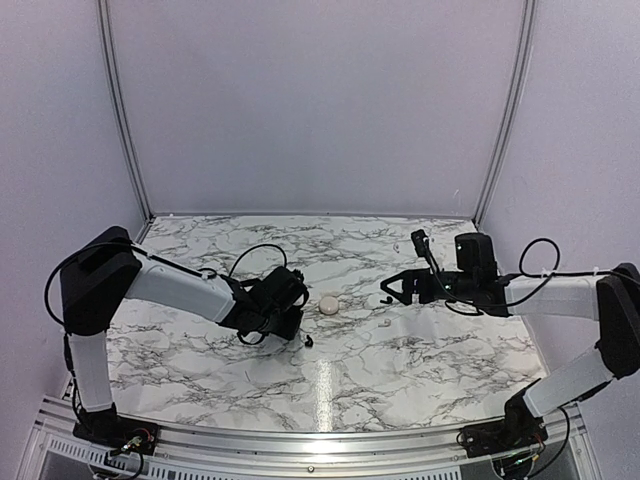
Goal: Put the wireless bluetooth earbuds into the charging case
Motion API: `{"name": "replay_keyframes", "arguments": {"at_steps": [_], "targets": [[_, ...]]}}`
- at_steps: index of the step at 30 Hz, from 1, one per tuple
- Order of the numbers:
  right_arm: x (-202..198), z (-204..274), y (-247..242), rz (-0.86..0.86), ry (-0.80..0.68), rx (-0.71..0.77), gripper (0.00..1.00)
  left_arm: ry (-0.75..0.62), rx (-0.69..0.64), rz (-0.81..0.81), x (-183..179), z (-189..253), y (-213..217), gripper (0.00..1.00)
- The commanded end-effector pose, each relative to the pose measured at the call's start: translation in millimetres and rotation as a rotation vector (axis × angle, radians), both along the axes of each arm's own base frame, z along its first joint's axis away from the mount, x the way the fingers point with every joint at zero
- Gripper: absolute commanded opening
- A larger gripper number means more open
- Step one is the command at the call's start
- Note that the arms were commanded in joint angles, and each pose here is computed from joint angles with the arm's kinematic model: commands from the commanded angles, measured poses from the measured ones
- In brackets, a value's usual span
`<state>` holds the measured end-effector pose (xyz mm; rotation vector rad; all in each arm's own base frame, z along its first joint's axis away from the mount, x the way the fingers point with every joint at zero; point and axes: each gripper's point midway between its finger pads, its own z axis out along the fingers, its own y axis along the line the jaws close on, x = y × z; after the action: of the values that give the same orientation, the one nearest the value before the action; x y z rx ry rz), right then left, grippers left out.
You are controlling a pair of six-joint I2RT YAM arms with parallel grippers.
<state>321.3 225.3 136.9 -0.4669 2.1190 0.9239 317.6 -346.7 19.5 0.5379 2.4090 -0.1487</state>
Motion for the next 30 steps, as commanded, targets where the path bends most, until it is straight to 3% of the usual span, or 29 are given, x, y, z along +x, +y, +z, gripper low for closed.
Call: {"name": "replay_keyframes", "arguments": {"at_steps": [1,15,30], "targets": [[3,17,19,0.047,-0.022,0.053,0.98,-0.05,-0.002,-0.037,-2,21,10,0.38],[-18,22,87,0.197,0.085,0.168,0.94,-0.223,-0.172,-0.18,-31,84,-5,0.35],[-60,32,136,0.471,0.195,0.224,0.75,-0.445,-0.069,-0.488,-89,131,-42,0.34]]}}
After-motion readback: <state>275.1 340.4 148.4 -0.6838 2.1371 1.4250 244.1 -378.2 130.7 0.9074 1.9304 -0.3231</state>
